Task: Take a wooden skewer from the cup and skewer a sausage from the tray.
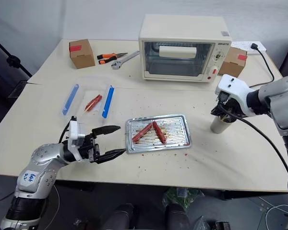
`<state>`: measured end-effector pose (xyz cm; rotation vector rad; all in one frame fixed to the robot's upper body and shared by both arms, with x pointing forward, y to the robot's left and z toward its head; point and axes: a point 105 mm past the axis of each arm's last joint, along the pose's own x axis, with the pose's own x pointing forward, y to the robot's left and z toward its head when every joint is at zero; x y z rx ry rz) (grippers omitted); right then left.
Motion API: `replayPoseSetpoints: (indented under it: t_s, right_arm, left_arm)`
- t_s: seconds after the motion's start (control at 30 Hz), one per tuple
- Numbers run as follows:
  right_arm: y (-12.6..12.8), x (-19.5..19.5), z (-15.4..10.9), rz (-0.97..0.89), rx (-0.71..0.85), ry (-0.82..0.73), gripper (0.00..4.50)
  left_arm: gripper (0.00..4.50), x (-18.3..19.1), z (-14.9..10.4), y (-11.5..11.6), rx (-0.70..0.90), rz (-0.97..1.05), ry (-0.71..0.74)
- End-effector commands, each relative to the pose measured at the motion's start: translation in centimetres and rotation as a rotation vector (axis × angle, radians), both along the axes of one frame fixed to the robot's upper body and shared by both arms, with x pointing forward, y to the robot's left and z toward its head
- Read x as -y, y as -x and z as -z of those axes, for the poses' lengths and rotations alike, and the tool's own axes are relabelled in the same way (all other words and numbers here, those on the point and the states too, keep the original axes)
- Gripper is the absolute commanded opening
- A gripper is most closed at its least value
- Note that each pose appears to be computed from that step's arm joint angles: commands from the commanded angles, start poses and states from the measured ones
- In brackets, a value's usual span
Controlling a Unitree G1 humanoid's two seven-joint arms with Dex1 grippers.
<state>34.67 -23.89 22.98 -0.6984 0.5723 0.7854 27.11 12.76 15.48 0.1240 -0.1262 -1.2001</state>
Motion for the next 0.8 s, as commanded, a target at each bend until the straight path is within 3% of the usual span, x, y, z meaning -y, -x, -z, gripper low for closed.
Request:
replayPoseSetpoints:
  t_s: [0.03, 0.27, 0.43, 0.7, 0.8]
  right_arm:
    - [0.7, 1.0, -4.1, 0.011, 0.079, -0.054, 0.05]
    - [2.6, 0.7, -9.7, -0.063, 0.108, -0.258, 0.05]
    - [3.8, -3.0, -12.7, -0.267, 0.092, -0.695, 0.05]
    - [3.3, -7.8, -9.1, -0.3, -0.121, -1.243, 0.05]
    - [3.5, -9.4, -8.0, -0.303, -0.192, -1.351, 0.05]
  left_arm:
    - [4.5, 0.1, -0.6, 0.3, 0.054, -0.002, 0.0]
    - [4.5, 0.6, -1.0, 0.0, 0.064, 0.036, 0.028]
    - [4.5, 1.5, -2.1, 0.0, 0.08, 0.069, 0.091]
    - [4.5, 4.8, -4.1, -0.8, 0.169, 0.089, 0.196]
    - [4.5, 5.8, -4.9, -1.4, 0.188, 0.083, 0.246]
